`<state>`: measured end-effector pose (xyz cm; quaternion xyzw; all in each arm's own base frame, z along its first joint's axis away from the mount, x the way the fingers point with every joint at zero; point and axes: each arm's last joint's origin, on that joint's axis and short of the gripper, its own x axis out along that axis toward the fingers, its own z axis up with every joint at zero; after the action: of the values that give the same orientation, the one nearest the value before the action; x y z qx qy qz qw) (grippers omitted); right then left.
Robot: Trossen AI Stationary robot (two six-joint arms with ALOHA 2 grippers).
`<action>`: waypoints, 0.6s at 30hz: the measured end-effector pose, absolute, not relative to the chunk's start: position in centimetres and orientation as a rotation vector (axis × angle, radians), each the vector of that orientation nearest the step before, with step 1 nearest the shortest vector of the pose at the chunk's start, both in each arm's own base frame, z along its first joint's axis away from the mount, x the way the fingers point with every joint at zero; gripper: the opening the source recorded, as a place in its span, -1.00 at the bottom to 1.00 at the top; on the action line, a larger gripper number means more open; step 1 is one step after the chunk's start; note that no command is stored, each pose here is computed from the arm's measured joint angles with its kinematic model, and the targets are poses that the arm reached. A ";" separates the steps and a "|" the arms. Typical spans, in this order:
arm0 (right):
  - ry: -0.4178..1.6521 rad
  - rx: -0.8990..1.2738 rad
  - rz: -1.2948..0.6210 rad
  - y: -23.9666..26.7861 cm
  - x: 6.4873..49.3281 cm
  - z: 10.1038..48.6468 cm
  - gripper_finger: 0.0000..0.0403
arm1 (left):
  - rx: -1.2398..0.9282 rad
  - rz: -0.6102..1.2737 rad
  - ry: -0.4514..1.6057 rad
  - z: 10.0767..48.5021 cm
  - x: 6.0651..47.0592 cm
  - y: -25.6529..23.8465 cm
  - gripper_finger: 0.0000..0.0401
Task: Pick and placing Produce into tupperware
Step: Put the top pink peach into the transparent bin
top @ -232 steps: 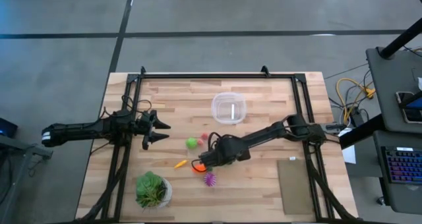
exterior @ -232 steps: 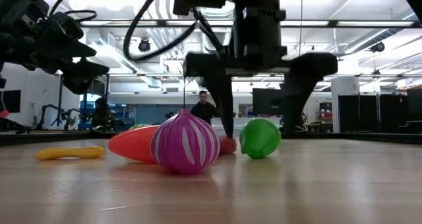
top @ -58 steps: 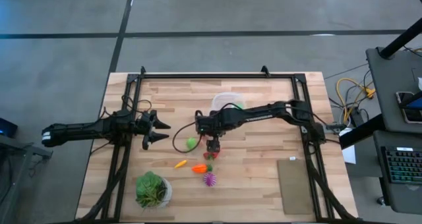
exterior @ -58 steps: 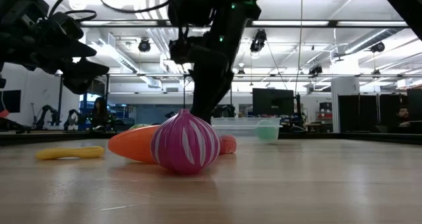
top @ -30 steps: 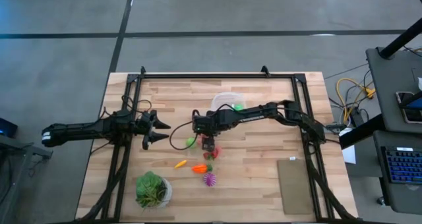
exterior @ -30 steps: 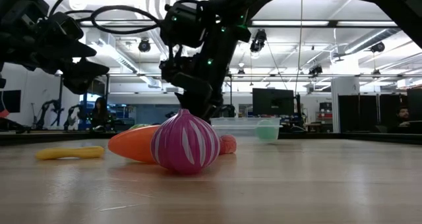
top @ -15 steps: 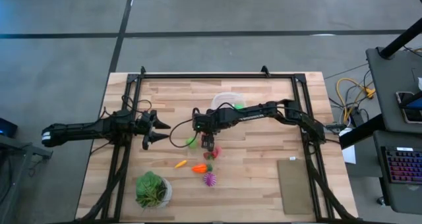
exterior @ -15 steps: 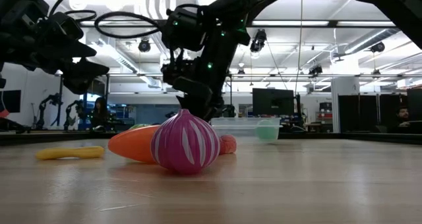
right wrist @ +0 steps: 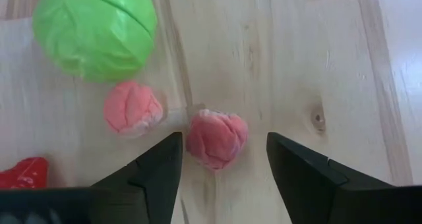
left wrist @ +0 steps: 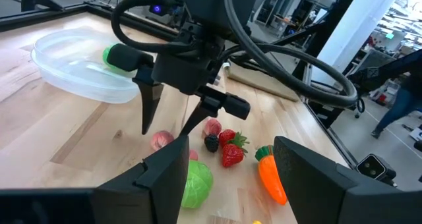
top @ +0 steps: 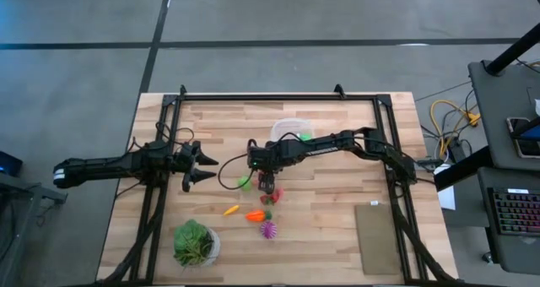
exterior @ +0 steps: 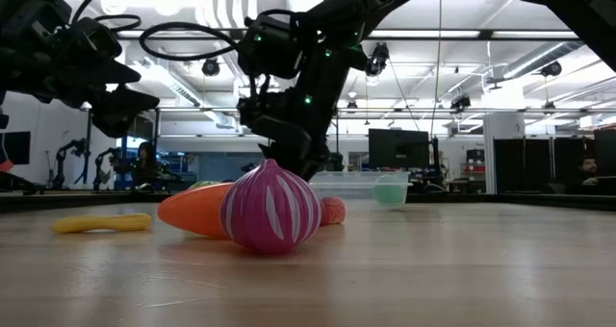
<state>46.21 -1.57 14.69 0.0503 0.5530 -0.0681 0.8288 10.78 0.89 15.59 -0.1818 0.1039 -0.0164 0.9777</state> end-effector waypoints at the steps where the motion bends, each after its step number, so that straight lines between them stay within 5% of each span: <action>1: 1.177 0.106 -0.145 -1.6 46.2 14.6 0.00 | -0.366 -0.033 0.209 15.6 10.8 0.9 0.04; 18: 1.122 0.158 -0.175 -1.7 46.7 16.2 -0.40 | -0.366 -0.033 0.209 15.6 10.8 0.9 0.04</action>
<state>46.67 -1.69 16.18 0.0749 0.5309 -0.0829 0.8400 10.78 0.89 15.58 -0.1818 0.1037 -0.0164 0.9777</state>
